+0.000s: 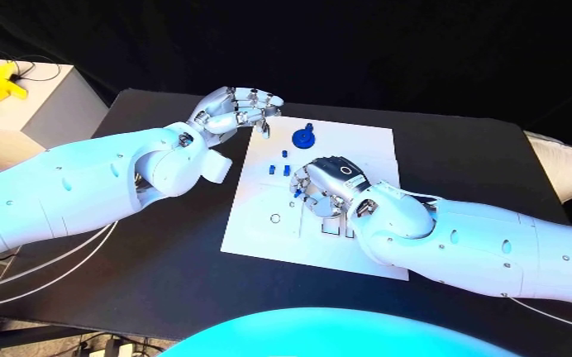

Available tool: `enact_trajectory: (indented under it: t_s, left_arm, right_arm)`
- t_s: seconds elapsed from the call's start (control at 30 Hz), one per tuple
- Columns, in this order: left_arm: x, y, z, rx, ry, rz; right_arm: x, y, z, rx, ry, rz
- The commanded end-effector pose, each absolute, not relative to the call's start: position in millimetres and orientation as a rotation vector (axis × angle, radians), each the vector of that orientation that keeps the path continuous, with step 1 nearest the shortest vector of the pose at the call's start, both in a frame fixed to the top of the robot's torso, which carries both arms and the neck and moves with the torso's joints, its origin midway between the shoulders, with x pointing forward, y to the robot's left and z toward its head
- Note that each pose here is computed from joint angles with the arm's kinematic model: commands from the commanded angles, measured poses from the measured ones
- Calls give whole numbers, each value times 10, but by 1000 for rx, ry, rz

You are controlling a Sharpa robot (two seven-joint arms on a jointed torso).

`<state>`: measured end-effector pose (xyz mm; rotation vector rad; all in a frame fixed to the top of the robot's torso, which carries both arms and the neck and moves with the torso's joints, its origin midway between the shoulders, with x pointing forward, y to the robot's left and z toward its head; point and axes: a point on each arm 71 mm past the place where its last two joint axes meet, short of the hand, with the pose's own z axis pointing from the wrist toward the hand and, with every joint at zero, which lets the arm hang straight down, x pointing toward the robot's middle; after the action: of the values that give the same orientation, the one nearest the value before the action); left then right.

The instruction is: Assemble the parts on the task board

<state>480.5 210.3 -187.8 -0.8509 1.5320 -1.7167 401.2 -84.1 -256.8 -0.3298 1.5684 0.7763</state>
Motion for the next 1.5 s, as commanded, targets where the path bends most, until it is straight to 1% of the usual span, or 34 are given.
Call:
enact_trajectory:
  t_s: [0.03, 1.13, 1.5]
  left_arm:
    - [4800, 2078, -1875, -853, 1538, -1734]
    - [4807, 2084, -1882, -856, 1546, -1732]
    - [4807, 2082, -1883, -856, 1547, -1732]
  right_arm:
    - [3988, -820, -2587, -367, 1578, 760]
    - [3895, -773, -2599, -367, 1581, 784]
    - [3905, -777, -2624, -379, 1607, 766]
